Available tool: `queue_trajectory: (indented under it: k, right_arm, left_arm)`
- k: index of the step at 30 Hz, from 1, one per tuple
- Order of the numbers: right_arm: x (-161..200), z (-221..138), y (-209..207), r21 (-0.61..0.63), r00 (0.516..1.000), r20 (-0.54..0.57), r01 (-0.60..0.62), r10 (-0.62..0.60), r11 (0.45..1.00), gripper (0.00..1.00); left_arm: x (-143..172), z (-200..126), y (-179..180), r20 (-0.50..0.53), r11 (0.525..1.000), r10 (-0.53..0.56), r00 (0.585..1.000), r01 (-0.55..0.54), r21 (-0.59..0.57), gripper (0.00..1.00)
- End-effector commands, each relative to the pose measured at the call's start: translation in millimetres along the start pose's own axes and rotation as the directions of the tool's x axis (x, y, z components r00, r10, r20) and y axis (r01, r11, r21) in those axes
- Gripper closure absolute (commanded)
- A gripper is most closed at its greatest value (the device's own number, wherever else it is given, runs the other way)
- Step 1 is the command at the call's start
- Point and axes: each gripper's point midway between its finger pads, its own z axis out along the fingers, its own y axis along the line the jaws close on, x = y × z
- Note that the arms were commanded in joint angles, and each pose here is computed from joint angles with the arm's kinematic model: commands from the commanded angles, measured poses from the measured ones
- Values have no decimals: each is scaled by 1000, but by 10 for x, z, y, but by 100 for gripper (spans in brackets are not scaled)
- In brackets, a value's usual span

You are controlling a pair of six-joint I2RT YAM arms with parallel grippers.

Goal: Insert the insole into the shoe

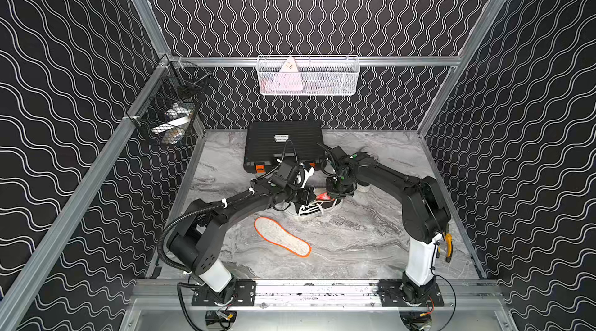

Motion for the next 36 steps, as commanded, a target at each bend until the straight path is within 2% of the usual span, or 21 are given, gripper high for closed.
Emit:
queue_trajectory:
  k: [1,6,11,17,23,27,36]
  right_arm:
    - [-68,-29,-184,119,999,47,-25,19,993,81]
    - [-108,-290,-108,122,997,82,-10,0,993,61]
    - [-52,-475,-142,153,995,91,28,-43,988,50]
    - [-1,-479,-295,227,994,92,42,-64,973,51]
    - [-38,-521,-222,189,992,120,10,-33,982,50]
    - [-83,-425,-157,173,993,112,10,-30,985,48]
    - [-221,-169,-441,326,991,130,-6,-38,945,49]
  left_arm:
    - [-99,-32,-68,48,999,24,999,-25,24,100]
    - [-78,-20,-30,49,1000,19,999,-20,8,100]
    - [-81,15,-3,46,1000,16,999,-16,3,100]
    - [-86,41,0,37,1000,19,999,-19,0,100]
    - [-95,38,-9,36,1000,20,999,-20,3,100]
    - [-90,29,-16,37,1000,19,999,-19,5,100]
    - [-96,14,-59,39,1000,26,999,-27,9,100]
